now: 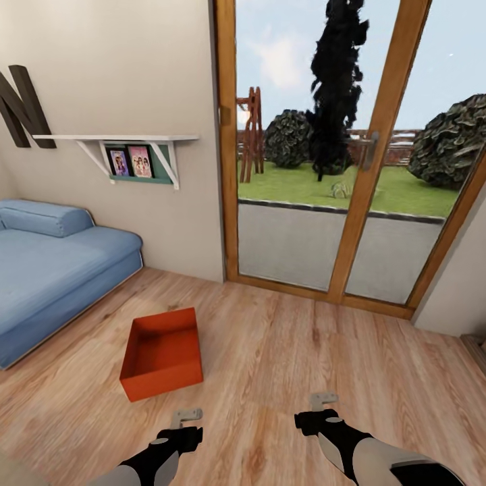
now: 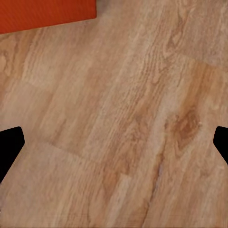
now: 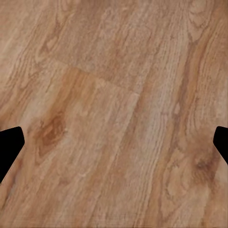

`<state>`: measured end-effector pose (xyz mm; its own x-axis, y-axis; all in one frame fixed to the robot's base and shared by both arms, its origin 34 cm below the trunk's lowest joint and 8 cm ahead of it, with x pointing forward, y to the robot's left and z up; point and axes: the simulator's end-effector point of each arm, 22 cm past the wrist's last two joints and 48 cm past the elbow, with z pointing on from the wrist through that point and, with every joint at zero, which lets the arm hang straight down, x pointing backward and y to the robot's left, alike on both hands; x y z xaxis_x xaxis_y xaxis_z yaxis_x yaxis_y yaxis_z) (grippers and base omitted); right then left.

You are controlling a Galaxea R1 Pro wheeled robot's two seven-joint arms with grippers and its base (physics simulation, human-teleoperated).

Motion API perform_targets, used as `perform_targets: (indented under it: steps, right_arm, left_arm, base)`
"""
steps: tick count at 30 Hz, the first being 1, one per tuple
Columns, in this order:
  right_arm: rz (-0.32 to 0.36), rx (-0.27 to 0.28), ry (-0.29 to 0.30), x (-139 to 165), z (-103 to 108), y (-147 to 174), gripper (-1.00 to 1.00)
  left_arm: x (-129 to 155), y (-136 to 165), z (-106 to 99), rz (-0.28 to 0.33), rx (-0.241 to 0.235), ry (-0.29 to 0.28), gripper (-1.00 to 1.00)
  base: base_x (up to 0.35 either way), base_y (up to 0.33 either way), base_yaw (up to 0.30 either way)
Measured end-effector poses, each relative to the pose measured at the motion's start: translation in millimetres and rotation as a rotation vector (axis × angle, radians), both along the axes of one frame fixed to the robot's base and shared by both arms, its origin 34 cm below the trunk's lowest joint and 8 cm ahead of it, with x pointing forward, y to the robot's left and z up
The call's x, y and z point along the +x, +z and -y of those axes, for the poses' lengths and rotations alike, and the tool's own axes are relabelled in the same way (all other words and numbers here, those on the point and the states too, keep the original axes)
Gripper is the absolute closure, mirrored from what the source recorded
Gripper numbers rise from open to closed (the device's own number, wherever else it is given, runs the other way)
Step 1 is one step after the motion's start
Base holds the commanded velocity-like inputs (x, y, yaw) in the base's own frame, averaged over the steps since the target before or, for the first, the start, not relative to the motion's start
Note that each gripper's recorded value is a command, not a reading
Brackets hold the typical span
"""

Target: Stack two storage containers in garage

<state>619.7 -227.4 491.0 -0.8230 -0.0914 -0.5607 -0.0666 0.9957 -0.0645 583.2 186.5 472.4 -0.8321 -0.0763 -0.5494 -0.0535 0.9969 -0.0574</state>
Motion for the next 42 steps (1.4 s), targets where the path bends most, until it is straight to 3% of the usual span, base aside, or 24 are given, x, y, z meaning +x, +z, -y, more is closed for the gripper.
perform_targets:
  steps: [25, 36, 42]
  right_arm:
    - [0.000, 0.000, 0.000, 0.0, 0.1, 0.0, -1.00]
    - [0.001, 0.000, 0.000, 0.1, 0.0, 0.2, -1.00]
    - [0.001, 0.000, 0.000, 0.3, 0.0, 0.0, -1.00]
  left_arm:
    - [-0.2, -0.2, 0.0, 0.000, 0.000, 0.000, -1.00]
    - [-0.2, 0.0, 0.0, 0.000, 0.000, 0.000, -1.00]
    - [-0.2, -0.3, -0.1, -0.001, 0.000, 0.000, -1.00]
  base:
    - [0.139, 0.067, 0.000]
    - [0.272, 0.101, 0.002]
    - [0.078, 0.023, 0.172]
